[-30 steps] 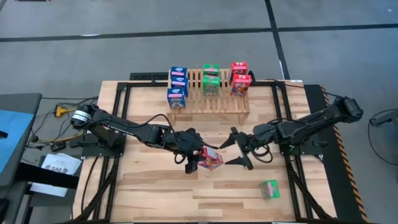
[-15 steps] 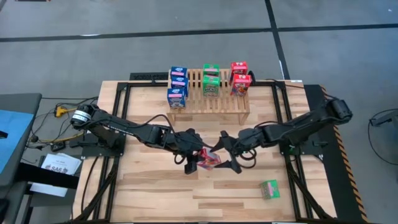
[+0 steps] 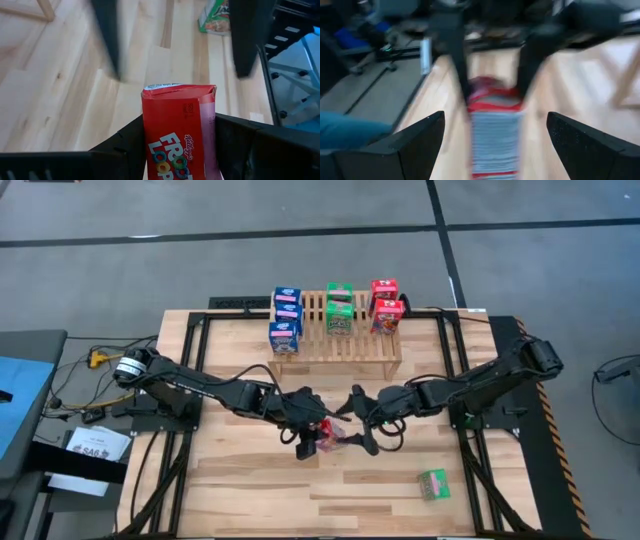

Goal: Stack cereal on shelf
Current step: Put the red cereal box on the shelf aligned with the other red cereal boxes

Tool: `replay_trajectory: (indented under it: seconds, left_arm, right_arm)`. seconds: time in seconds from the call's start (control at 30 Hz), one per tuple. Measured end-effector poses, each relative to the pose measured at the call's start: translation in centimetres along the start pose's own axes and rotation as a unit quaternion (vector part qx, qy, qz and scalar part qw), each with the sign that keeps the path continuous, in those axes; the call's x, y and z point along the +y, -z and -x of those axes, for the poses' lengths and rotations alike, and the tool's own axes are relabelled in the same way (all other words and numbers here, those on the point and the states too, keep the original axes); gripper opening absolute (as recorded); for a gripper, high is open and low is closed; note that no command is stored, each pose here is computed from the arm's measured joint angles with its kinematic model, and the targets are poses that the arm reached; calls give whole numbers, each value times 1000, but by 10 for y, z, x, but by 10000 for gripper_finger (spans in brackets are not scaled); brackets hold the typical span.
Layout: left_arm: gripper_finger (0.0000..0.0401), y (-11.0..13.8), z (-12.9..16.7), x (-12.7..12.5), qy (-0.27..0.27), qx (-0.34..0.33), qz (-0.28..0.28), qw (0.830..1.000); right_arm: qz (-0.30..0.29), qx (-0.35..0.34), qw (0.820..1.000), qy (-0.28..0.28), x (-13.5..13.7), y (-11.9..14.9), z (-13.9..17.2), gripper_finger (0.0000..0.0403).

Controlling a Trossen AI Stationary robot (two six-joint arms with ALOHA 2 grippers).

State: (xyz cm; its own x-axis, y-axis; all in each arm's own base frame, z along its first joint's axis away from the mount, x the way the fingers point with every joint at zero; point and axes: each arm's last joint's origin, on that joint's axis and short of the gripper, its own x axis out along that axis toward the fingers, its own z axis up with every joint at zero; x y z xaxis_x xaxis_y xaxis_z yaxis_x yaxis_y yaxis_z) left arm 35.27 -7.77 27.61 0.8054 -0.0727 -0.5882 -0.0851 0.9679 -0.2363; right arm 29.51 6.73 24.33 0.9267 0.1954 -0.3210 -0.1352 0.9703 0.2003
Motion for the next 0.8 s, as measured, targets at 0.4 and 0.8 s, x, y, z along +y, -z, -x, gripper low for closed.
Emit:
replay_trajectory:
  seconds: [0.4,0.8]
  left_arm:
    - [167,-3,0,-1,5,-18,-6,1000]
    - [167,-7,0,-3,14,-37,-4,999]
  right_arm:
    - [8,17,1000,5,2,9,-7,374]
    - [-3,35,999,7,-1,16,-13,361]
